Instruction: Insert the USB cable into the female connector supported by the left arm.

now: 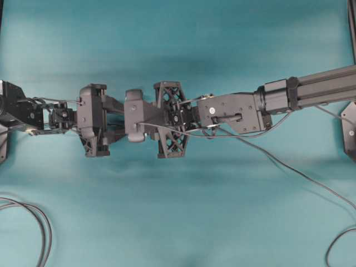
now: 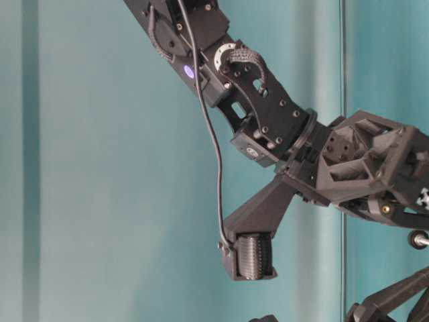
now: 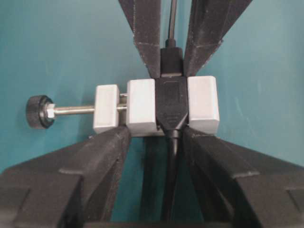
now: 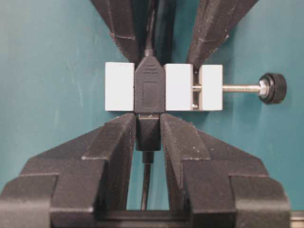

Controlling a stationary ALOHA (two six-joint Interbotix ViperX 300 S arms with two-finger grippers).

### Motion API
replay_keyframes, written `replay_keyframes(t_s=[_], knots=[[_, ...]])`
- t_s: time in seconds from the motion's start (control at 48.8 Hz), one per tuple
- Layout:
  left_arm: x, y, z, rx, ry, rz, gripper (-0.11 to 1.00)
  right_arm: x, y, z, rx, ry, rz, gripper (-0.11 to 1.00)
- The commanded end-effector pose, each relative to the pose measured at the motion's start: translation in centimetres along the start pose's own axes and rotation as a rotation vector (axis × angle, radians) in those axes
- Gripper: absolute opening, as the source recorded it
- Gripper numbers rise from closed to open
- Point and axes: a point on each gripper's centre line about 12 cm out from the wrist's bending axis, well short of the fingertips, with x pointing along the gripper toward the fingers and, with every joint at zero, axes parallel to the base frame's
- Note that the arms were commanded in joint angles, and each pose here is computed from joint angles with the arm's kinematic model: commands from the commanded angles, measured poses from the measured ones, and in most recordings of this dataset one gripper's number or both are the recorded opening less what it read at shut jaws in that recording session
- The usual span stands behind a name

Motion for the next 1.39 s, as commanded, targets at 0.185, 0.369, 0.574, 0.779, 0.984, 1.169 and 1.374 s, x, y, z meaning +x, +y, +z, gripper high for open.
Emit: replay_keyframes(t_s=[0.185,0.369,0.574,0.779,0.984,1.169,1.374], knots=[[1.0,0.1,2.7,0.014,-0.082,0.004,0.65,-3.5,-0.7,2.1,0.070,-0.082,-0.008,0.22],[-0.2,-0.2,2.1,0.012,-0.050,-0.006,0.65,-4.6,-0.5,1.9,0.067,-0.092,-0.004,0.67],[-3.1,-0.2,1.4,0.004,-0.017,-0.010,0.65,-6.8,-0.1,1.8,0.061,-0.136,0.008,0.72],[-6.8,0.0,1.8,-0.009,-0.052,0.000,0.65,-9.9,0.1,0.1,0.061,-0.198,0.028,0.72],[-9.2,0.2,3.5,-0.011,-0.104,0.004,0.65,-14.2,0.3,-1.1,0.074,-0.335,0.056,0.72],[-11.7,0.5,5.4,-0.012,-0.190,0.012,0.65,-18.9,0.0,-2.4,0.091,-0.435,0.058,0.72],[-16.1,0.7,6.9,-0.012,-0.340,0.025,0.65,-23.6,0.0,-6.3,0.099,-0.541,0.060,0.72]])
